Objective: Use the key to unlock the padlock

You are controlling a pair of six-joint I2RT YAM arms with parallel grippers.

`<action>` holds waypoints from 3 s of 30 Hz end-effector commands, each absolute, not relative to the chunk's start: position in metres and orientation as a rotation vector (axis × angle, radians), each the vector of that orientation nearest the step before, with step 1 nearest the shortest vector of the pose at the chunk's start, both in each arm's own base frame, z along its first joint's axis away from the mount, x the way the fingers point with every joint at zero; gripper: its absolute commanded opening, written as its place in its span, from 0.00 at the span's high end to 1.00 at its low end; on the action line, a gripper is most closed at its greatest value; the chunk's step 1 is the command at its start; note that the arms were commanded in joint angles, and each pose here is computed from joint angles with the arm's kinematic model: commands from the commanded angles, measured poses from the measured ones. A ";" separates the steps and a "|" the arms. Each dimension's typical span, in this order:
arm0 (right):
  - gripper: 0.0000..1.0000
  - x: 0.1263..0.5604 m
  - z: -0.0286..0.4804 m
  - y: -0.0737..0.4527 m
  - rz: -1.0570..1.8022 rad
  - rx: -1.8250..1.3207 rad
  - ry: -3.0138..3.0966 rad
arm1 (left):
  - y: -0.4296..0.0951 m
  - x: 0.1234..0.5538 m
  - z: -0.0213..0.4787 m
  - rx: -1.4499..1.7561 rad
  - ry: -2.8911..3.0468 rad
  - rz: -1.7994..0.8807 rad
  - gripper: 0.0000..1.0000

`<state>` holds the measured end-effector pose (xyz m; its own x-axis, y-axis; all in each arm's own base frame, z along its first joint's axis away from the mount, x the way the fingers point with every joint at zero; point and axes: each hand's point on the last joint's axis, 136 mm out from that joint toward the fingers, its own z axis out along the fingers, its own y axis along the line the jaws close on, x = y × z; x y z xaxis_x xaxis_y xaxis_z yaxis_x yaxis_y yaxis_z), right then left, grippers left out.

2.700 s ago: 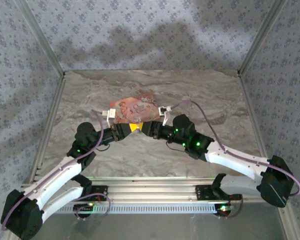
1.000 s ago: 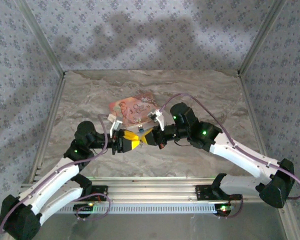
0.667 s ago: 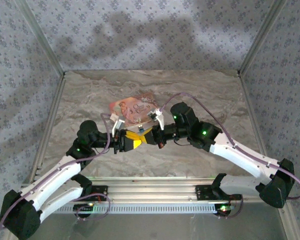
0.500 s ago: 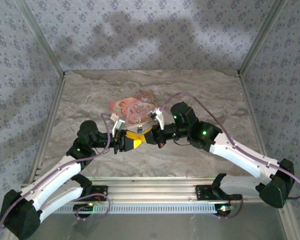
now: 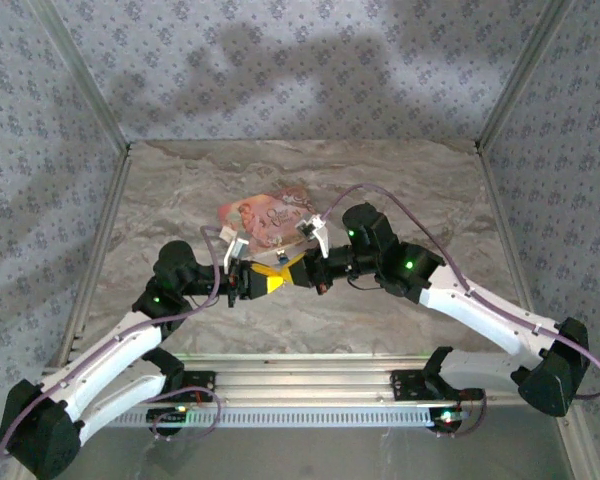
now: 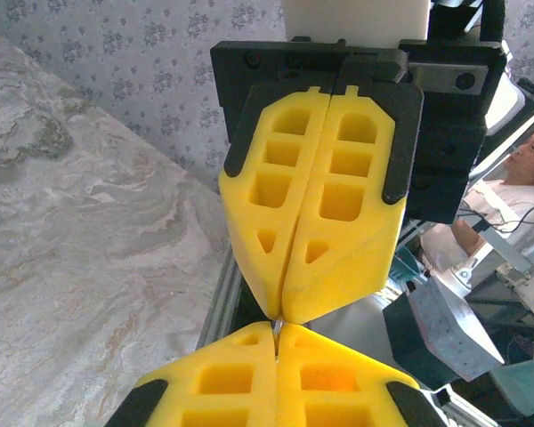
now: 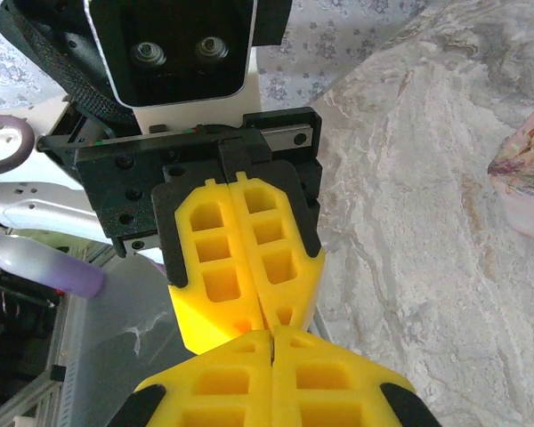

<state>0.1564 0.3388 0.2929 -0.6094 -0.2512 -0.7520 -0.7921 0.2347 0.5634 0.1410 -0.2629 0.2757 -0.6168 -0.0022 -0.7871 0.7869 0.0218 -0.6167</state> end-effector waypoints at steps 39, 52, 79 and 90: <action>0.48 0.411 0.080 0.256 0.790 -0.011 2.673 | -0.140 0.364 0.102 -0.157 2.355 -0.824 1.00; 0.32 0.353 0.133 0.163 0.415 0.163 2.590 | -0.182 0.373 0.117 0.017 2.326 -0.867 1.00; 0.38 0.302 0.074 0.328 0.064 0.011 2.432 | -0.156 0.245 0.144 0.067 2.274 -0.968 1.00; 0.44 0.313 0.053 0.319 -0.016 0.064 2.420 | -0.163 0.230 0.138 0.099 2.272 -1.045 1.00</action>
<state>0.3021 0.3260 0.0518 -0.7763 0.0001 -0.6304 -0.0114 0.9998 0.0142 0.2361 -0.1566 0.1347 -0.7915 -0.1939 -0.5795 0.2914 0.7138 -0.6369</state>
